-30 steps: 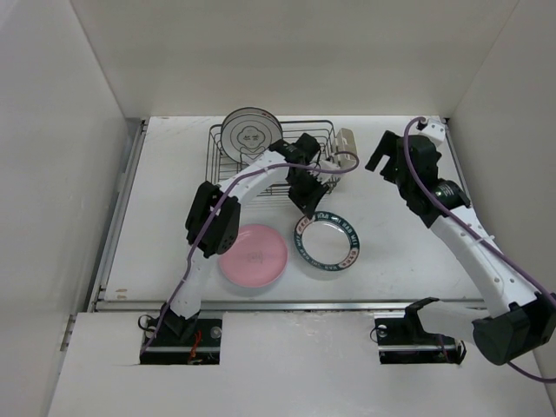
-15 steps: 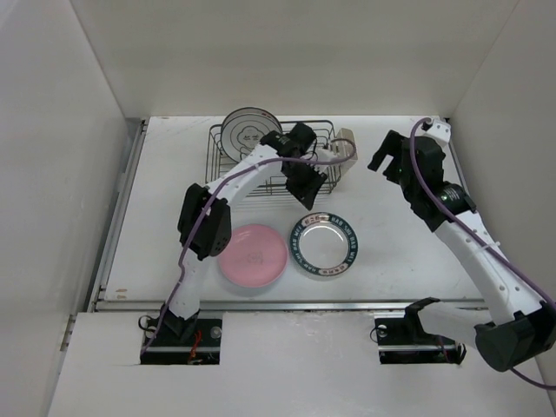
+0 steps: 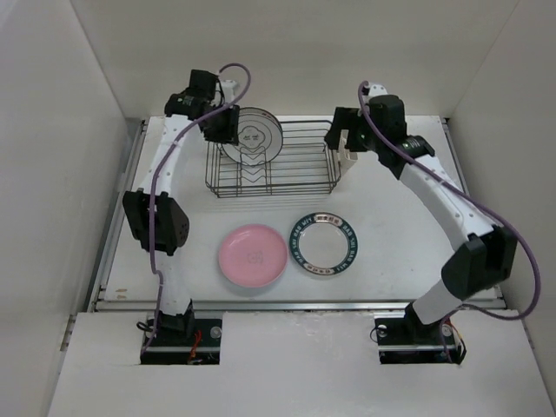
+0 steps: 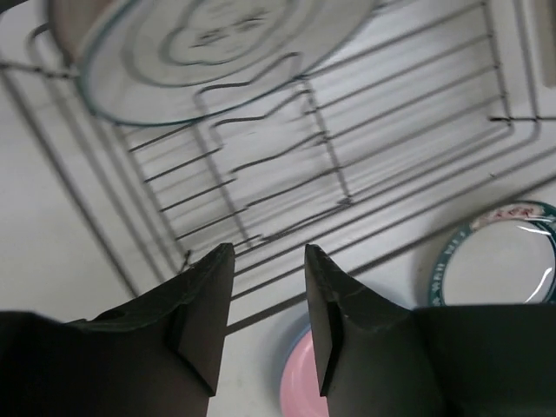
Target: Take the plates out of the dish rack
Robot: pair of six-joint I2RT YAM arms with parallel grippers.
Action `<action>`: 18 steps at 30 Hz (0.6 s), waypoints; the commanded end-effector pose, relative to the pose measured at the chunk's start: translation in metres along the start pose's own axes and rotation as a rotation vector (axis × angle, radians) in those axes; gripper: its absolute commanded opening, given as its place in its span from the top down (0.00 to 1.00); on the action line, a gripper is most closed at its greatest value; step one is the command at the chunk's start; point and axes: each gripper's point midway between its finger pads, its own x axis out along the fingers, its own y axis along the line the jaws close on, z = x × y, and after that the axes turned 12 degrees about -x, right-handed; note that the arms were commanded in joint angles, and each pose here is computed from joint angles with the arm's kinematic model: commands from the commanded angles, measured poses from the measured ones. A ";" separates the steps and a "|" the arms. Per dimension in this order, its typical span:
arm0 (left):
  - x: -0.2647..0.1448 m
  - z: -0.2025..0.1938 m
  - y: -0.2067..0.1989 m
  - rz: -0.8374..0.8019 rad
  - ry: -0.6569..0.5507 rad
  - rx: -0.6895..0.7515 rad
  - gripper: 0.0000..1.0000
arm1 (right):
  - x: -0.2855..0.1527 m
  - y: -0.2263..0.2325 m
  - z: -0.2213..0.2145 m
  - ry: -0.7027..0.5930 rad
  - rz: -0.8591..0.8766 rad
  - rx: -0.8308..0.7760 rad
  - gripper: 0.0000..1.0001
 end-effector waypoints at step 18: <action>0.027 -0.020 0.180 0.410 0.041 -0.310 0.60 | 0.142 0.098 0.041 -0.084 0.306 -0.093 0.05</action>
